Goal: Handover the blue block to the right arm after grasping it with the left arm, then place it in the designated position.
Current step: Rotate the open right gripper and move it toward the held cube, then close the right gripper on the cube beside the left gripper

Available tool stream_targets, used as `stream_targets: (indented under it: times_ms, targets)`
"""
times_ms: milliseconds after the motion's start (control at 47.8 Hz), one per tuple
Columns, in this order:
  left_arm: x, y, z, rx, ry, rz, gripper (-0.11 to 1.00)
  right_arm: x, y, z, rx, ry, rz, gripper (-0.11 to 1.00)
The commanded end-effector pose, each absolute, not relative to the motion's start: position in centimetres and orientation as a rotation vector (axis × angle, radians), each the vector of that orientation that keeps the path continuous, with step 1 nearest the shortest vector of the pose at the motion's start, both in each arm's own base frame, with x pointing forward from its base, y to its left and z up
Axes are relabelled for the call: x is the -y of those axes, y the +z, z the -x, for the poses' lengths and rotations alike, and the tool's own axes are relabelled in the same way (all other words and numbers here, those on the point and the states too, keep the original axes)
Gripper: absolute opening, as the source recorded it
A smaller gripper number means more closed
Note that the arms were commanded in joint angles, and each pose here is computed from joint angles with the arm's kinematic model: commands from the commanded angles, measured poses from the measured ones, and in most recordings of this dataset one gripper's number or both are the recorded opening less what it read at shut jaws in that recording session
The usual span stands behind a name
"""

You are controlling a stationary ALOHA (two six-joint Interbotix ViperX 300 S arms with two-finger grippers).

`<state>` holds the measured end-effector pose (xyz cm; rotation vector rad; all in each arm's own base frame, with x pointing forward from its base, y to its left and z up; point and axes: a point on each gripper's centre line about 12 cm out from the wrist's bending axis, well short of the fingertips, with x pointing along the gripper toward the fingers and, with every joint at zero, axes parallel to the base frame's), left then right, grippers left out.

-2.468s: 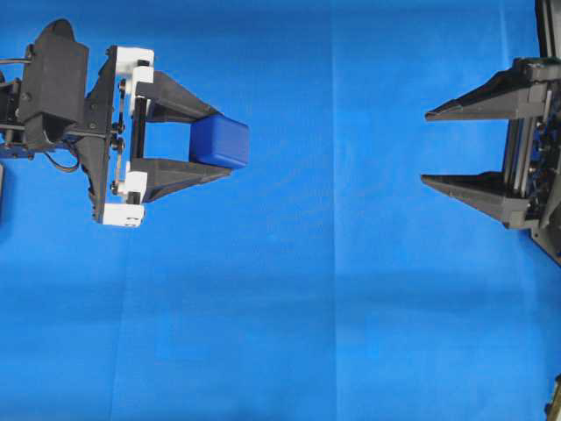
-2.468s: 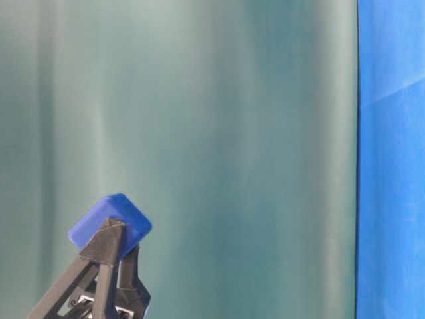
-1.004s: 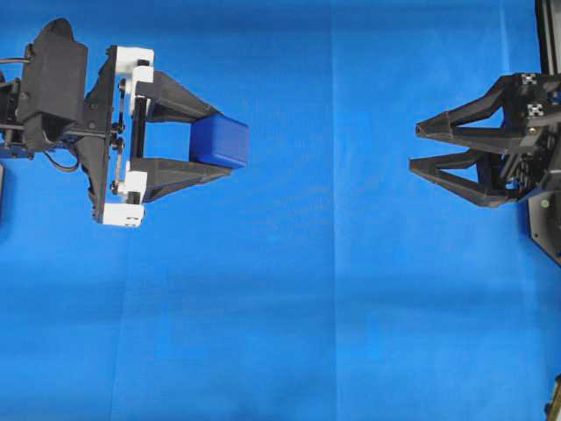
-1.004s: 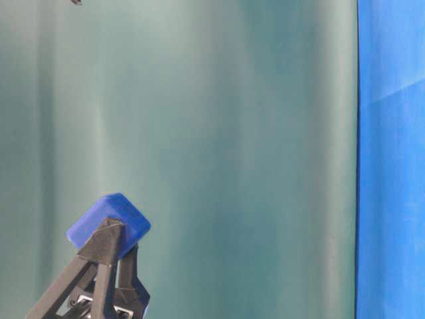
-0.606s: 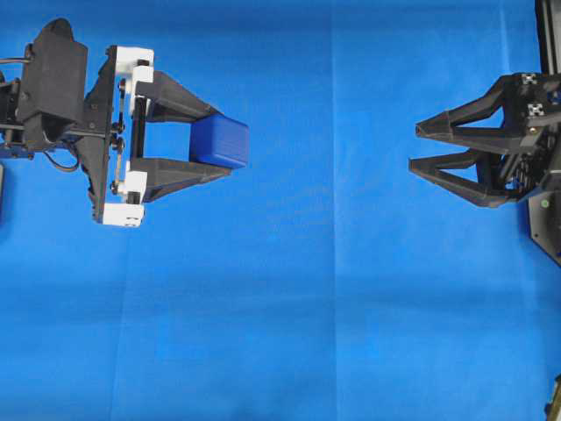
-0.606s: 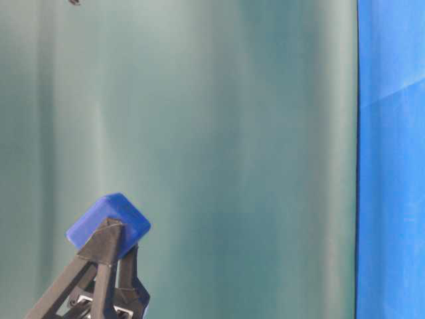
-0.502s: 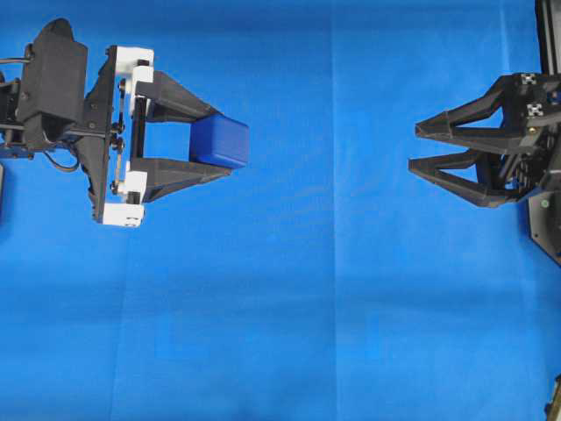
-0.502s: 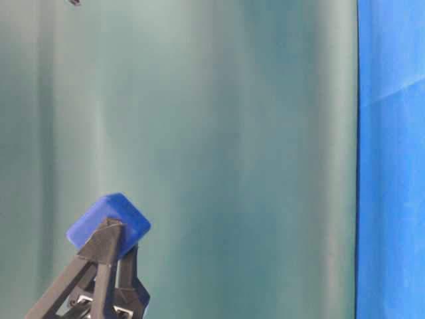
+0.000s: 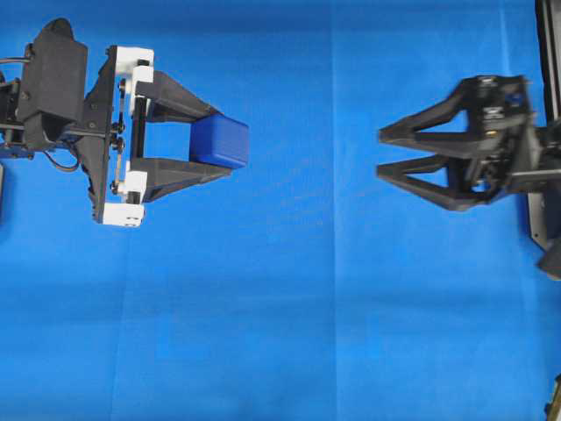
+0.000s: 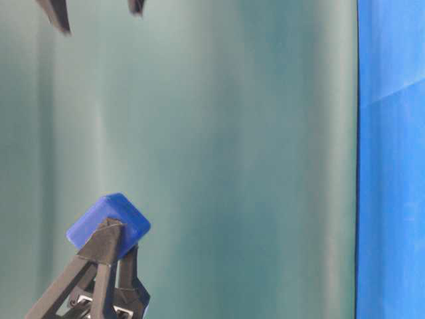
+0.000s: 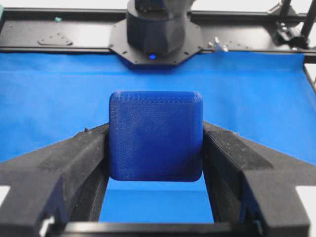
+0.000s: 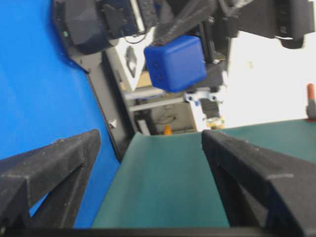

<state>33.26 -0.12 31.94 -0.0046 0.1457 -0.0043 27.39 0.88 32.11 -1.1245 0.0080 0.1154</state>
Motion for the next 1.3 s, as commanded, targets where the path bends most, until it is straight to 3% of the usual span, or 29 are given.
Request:
stream_targets:
  times_ms: [0, 690, 1276]
  targets:
    - [0.1, 33.3, -33.1, -0.1, -0.004, 0.008, 0.49, -0.9, 33.7, -28.6, 0.025, 0.101, 1.126, 0.94]
    - [0.2, 33.3, -33.1, -0.101, -0.003, 0.057, 0.48, 0.2, 33.9, -39.6, -0.039, 0.114, 1.137, 0.94]
    - [0.1, 33.2, -33.1, -0.103, -0.001, 0.06, 0.48, 0.3, 34.2, -42.8, -0.029, 0.115, 1.163, 0.94]
